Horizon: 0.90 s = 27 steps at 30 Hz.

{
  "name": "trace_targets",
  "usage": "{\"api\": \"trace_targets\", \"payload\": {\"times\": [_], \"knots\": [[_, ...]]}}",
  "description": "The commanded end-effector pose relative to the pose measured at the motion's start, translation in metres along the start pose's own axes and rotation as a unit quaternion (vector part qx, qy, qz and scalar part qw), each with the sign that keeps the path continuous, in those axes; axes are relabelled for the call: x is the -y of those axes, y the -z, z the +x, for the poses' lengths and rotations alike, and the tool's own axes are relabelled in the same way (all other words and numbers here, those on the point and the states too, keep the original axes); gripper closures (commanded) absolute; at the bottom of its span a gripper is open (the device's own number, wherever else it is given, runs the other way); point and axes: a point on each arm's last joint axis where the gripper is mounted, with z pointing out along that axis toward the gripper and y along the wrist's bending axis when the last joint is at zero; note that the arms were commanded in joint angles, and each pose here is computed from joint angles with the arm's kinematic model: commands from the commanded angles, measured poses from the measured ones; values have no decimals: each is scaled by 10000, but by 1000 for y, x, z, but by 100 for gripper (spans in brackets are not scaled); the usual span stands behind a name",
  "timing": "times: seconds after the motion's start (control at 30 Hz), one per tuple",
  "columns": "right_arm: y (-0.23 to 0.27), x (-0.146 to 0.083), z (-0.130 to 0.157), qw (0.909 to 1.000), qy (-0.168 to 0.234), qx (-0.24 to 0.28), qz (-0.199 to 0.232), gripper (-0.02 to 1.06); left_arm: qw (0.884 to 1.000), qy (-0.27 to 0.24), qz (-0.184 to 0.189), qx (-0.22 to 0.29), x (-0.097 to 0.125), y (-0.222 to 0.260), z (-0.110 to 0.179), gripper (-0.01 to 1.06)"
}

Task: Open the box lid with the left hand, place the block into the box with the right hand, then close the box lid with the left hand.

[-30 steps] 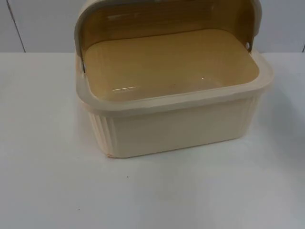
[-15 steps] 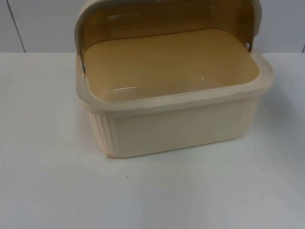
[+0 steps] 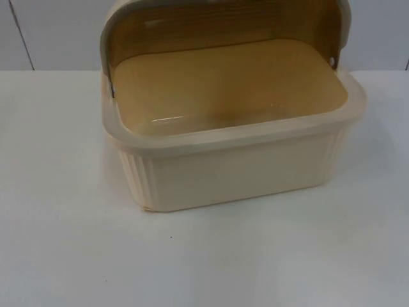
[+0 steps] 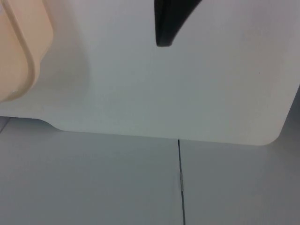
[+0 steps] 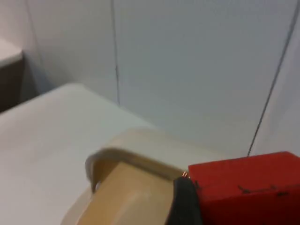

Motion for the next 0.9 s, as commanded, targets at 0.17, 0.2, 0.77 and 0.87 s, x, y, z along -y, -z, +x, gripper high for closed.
{"api": "trace_targets", "payload": {"times": [0.17,0.2,0.77,0.87], "knots": [[-54,-8,41,9979,-300,-538,-174,105,10000,40,14,-7,0,2,1,1],[-57,-9,46,9976,-352,-571,-179,105,10000,40,16,-35,0,2,2,1],[-119,-12,131,9964,-679,-484,135,105,10000,32,13,-80,0,2,3,1],[-134,-12,147,9957,-733,-529,199,105,10000,32,13,-80,0,2,3,1]]}}
